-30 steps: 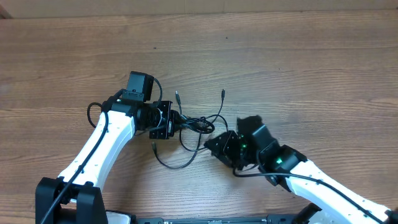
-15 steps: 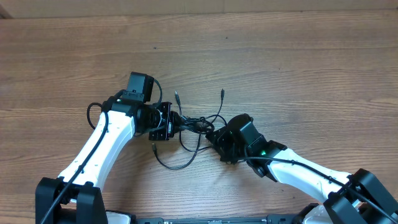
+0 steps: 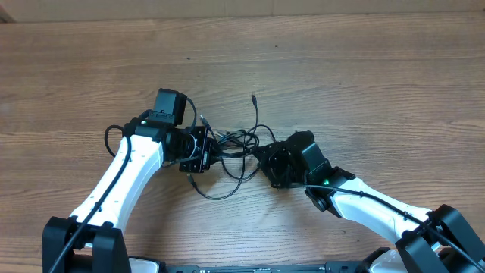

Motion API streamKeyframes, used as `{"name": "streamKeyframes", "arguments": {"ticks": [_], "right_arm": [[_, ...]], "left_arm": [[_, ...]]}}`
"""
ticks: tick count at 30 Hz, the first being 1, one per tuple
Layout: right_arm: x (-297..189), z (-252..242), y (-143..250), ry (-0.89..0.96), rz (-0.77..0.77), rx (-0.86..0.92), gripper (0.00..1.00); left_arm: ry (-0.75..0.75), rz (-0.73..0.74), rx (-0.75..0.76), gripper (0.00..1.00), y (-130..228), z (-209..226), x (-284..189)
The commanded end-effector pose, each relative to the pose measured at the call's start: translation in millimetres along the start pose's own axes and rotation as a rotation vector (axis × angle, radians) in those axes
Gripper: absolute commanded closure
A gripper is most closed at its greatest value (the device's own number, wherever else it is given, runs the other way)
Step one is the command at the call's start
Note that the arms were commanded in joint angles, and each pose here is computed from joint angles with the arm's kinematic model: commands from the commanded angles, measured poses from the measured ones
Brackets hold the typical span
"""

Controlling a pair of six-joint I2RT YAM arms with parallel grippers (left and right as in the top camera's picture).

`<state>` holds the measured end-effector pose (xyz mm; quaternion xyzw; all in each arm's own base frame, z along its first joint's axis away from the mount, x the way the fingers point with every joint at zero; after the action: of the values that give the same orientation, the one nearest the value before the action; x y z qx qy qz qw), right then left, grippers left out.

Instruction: Untangle cables

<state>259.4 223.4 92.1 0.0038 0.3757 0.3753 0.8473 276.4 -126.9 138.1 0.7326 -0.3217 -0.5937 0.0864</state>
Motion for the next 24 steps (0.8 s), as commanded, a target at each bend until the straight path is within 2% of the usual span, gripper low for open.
{"name": "streamKeyframes", "arguments": {"ticks": [1,5,8,12,13,18,20,22,24], "right_arm": [[-1.4,14.0,13.8,-0.065,0.104,-0.023,0.60],[-3.3,21.1,23.1,-0.098,0.174,-0.042,0.60],[-3.1,21.1,22.0,-0.098,0.167,-0.041,0.60],[-1.4,18.4,6.7,-0.091,0.047,-0.056,0.60],[-1.7,22.4,1.0,-0.113,-0.004,-0.127,0.55],[-5.9,46.1,2.8,-0.232,-0.055,-0.484,0.52],[-7.5,52.4,2.1,-0.258,-0.095,-0.648,0.45],[-7.5,52.5,1.0,-0.250,-0.123,-0.790,0.38],[-6.9,50.1,0.4,-0.233,-0.134,-0.881,0.35]], "left_arm": [[0.038,-0.003,0.102,0.87,4.3,-7.3,-10.5],[0.035,0.002,0.116,0.86,8.2,-7.5,-8.4],[0.031,0.006,0.134,0.86,12.9,-7.6,-5.7],[0.029,0.005,0.175,0.87,14.0,-7.5,-5.0],[0.029,0.007,0.212,0.89,14.3,-7.3,-5.0],[0.035,0.139,0.254,0.95,30.5,-4.9,-6.1],[0.049,0.247,0.251,0.96,43.4,-4.7,-8.6],[0.060,0.312,0.250,0.96,51.0,-5.0,-11.0],[0.067,0.339,0.253,0.96,54.0,-5.7,-12.2]]}}
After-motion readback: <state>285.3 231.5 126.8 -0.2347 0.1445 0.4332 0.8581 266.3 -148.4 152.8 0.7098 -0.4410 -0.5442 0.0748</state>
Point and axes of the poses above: each gripper's point midway between its finger pads, its own x axis out along the fingers, its own z axis along the line the jaws close on, y = z × x, the point moved 5 cm from there along -x, back along the fingers, and after that the axes turned 9 degrees about x, right-handed, at the moved point
